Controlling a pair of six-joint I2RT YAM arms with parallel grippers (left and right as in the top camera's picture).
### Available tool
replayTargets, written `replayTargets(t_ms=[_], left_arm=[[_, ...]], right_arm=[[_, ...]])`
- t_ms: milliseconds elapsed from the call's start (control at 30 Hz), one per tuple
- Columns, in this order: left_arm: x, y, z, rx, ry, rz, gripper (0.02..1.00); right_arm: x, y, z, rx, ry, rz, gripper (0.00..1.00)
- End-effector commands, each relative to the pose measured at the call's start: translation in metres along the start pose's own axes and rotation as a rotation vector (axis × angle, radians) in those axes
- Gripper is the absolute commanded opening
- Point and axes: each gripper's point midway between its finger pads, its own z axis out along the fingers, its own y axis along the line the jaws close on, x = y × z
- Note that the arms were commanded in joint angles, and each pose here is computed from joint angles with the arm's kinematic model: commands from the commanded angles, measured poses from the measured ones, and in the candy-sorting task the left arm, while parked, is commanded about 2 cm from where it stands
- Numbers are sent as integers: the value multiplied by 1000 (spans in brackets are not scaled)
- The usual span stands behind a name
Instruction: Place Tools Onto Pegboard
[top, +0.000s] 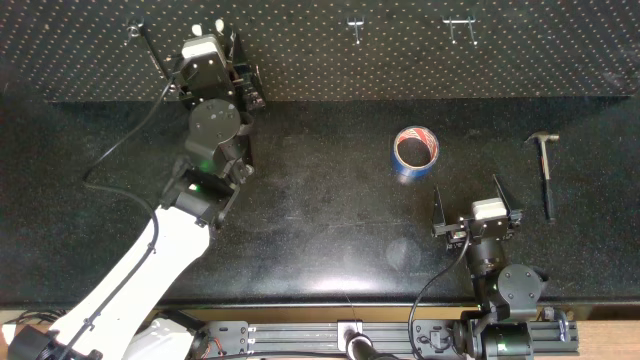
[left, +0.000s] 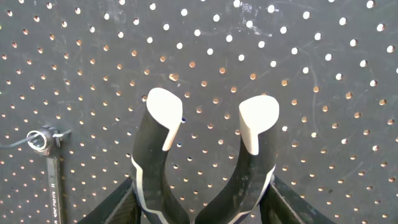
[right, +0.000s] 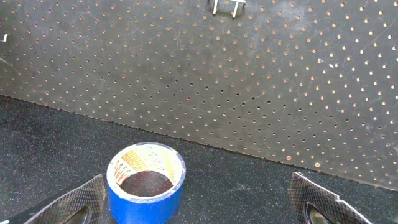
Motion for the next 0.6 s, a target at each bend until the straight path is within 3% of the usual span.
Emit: replayTargets(t_ms=[33,300,600], left_arm=[[8,-5,17,-13,-45,-20,29],[47,-3,44,-38,-27,-7,27],[58,5,37,-26,-86,-50,27]], right_arm=[[1,3,0,-12,-2,-3,965],[1,3,0,-12,-2,-3,965],[1,3,0,-12,-2,-3,965]])
